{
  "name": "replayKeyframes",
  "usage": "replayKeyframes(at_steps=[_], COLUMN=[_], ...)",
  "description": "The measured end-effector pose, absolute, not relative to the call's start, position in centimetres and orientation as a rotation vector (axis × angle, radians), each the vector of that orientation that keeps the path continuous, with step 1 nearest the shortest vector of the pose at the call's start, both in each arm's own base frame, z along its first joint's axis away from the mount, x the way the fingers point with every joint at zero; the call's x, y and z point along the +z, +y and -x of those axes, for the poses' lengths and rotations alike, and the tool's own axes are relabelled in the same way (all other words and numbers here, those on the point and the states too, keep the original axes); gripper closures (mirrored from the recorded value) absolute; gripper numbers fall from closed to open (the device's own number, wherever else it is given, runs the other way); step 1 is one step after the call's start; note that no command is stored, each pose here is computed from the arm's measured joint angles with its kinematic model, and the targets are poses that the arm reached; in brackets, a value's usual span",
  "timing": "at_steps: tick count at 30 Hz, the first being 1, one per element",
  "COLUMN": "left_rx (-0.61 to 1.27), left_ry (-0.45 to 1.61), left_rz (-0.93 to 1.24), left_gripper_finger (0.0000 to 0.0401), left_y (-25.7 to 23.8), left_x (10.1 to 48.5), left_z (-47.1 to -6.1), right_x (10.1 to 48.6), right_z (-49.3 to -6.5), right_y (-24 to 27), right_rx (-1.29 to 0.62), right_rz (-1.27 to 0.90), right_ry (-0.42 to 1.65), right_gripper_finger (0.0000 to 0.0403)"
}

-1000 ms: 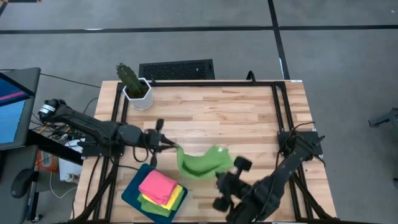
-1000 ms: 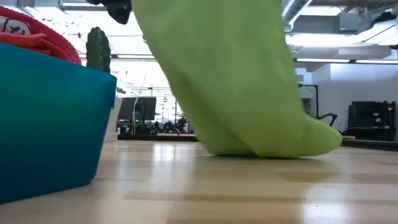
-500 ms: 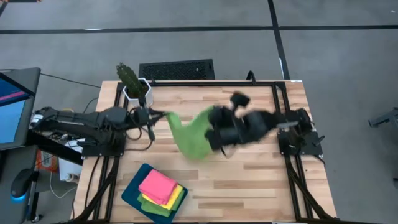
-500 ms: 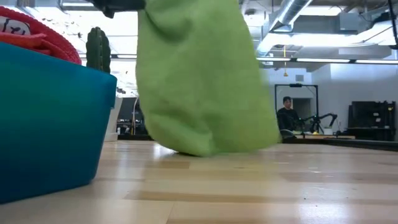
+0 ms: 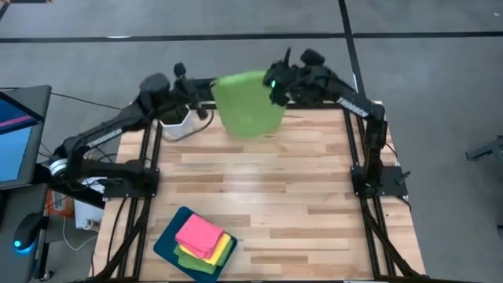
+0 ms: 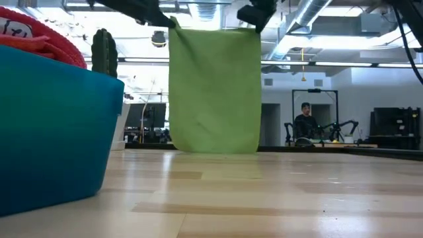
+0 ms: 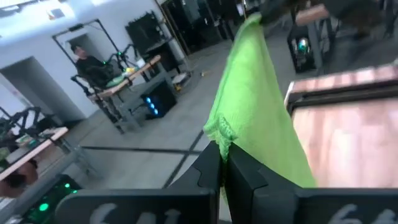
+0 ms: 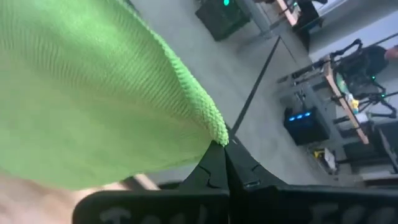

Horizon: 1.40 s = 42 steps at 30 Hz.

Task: Fold microfiber towels
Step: Fold the green microfiber

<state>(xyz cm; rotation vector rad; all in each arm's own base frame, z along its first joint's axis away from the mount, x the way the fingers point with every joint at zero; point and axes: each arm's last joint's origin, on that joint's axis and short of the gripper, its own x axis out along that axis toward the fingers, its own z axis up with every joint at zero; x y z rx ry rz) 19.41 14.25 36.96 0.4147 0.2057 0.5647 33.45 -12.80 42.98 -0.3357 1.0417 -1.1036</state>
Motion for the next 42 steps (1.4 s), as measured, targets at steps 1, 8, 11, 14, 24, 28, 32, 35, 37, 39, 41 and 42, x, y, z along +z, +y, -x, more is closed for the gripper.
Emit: replayKeyframes(at_steps=[1,8,11,14,24,28,32,35,37,39,41,42], left_rx=[0.566,0.580,0.548,0.526,0.269,0.192,0.125,0.053,0.005,-0.029,-0.040,-0.045], left_ry=[0.227,0.382,0.464,0.580,0.785,0.806,0.760,0.717,0.689,0.675,0.669,0.656], left_rz=[-0.425,-0.393,-0.334,-0.297,-0.040,-0.029,-0.053,-0.065,-0.083,-0.103,-0.116,-0.129], left_gripper_finger=[0.0401,0.0401,0.0401,0.0401,0.0401,0.0401,0.0401,0.0401,0.0401,0.0401,0.0401,0.0401], left_y=[15.1,19.4,19.8,19.6,15.0,12.6,9.5,6.7,4.9,3.1,1.6,0.8], left_x=[37.2,37.0,35.4,34.2,32.5,32.8,33.8,34.7,35.1,35.3,35.3,35.0], left_z=[-19.7,-21.8,-22.2,-22.0,-21.4,-21.9,-22.2,-22.2,-22.3,-22.7,-23.1,-23.4], right_x=[43.2,43.6,43.2,42.5,37.6,36.8,36.0,35.5,35.0,34.1,33.3,33.1], right_z=[-33.5,-33.4,-33.2,-33.4,-36.0,-36.4,-36.0,-35.4,-35.0,-34.8,-34.6,-34.6], right_y=[-13.5,-16.8,-16.4,-14.9,-6.5,-2.9,1.3,5.0,7.0,8.7,10.0,10.5], right_rx=[-1.100,-1.073,-1.004,-0.929,-0.678,-0.633,-0.600,-0.558,-0.557,-0.564,-0.576,-0.586], right_rz=[0.334,0.283,0.242,0.208,0.290,0.315,0.309,0.313,0.314,0.313,0.313,0.314], right_ry=[1.025,0.955,0.994,1.054,1.244,1.251,1.259,1.225,1.199,1.184,1.158,1.137], right_gripper_finger=[0.0403,0.0403,0.0403,0.0403,0.0403,0.0403,0.0403,0.0403,0.0403,0.0403,0.0403,0.0403])
